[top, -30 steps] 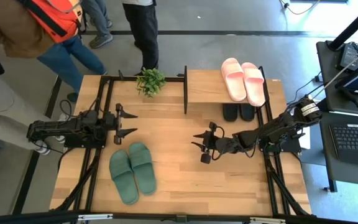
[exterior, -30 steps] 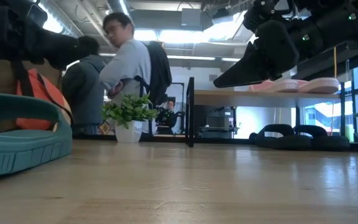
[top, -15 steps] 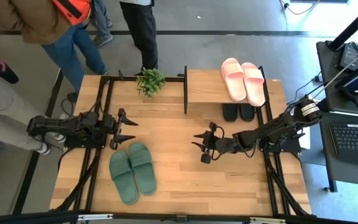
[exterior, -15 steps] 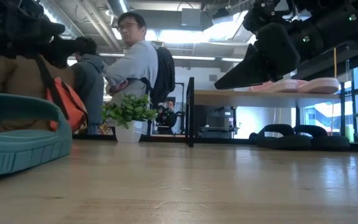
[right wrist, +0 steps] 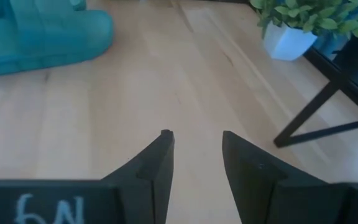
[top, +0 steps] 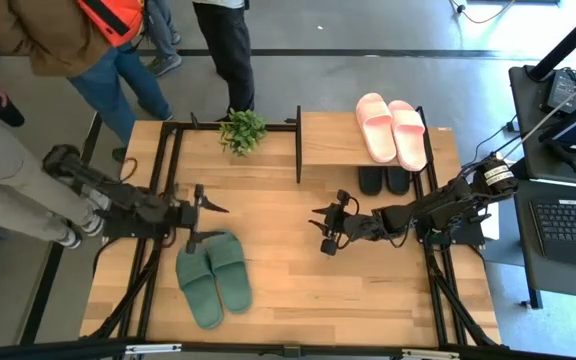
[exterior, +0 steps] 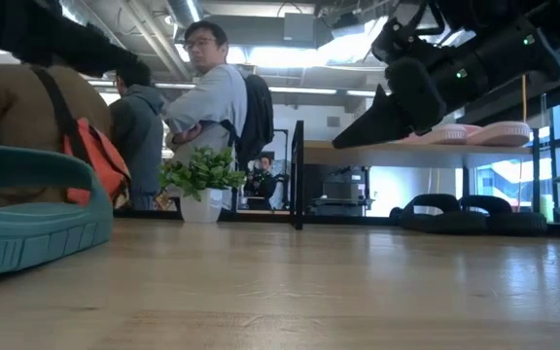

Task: Pick and place slides into the shelf
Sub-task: Put the right green slide under the shelf

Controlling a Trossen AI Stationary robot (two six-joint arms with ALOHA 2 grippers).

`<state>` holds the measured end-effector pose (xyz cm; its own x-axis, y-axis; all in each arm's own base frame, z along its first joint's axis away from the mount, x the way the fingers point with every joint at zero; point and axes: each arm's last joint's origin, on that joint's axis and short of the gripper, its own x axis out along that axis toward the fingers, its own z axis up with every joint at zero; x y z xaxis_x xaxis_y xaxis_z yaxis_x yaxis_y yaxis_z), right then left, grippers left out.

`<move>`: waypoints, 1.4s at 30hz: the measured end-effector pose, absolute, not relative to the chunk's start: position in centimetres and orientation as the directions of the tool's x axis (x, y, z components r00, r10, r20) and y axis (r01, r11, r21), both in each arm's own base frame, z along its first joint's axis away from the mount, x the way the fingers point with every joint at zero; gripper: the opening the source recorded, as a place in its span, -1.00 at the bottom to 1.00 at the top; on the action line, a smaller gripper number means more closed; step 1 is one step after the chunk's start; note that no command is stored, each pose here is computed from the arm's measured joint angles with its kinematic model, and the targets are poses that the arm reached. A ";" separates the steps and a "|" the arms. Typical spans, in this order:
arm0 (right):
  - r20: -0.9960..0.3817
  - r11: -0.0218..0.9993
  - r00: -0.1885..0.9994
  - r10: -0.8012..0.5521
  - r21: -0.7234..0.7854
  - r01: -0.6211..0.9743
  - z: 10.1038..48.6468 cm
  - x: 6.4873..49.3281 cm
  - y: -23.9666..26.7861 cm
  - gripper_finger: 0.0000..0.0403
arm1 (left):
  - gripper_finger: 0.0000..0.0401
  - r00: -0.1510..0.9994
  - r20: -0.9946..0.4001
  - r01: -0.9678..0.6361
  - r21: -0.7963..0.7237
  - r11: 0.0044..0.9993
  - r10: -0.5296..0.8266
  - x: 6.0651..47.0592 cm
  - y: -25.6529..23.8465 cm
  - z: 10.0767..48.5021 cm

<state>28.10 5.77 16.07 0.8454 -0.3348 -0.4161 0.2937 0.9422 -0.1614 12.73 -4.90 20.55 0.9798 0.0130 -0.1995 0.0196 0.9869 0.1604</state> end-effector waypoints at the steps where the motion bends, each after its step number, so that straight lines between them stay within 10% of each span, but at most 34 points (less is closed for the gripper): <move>1: -0.419 0.941 0.842 -0.339 -0.164 0.297 16.0 28.1 5.6 -0.32 | 0.31 0.975 -0.221 0.021 0.180 0.984 0.019 13.1 -5.5 20.7; 30: -0.494 0.931 0.790 -0.363 -0.234 0.281 15.2 27.7 5.0 -0.32 | 0.31 0.500 -0.784 -0.178 0.323 0.930 0.368 20.8 -19.1 19.9; 42: -0.494 0.931 0.790 -0.363 -0.228 0.285 15.2 27.7 5.0 -0.32 | 0.31 0.248 -0.814 -0.188 0.491 0.851 0.525 22.0 -19.2 17.4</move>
<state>27.73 4.96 15.24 0.7904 -0.3628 -0.4937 0.2848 0.9310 -0.2283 22.03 -19.24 17.42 0.2483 0.5250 -0.8141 -0.1884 0.8505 0.4911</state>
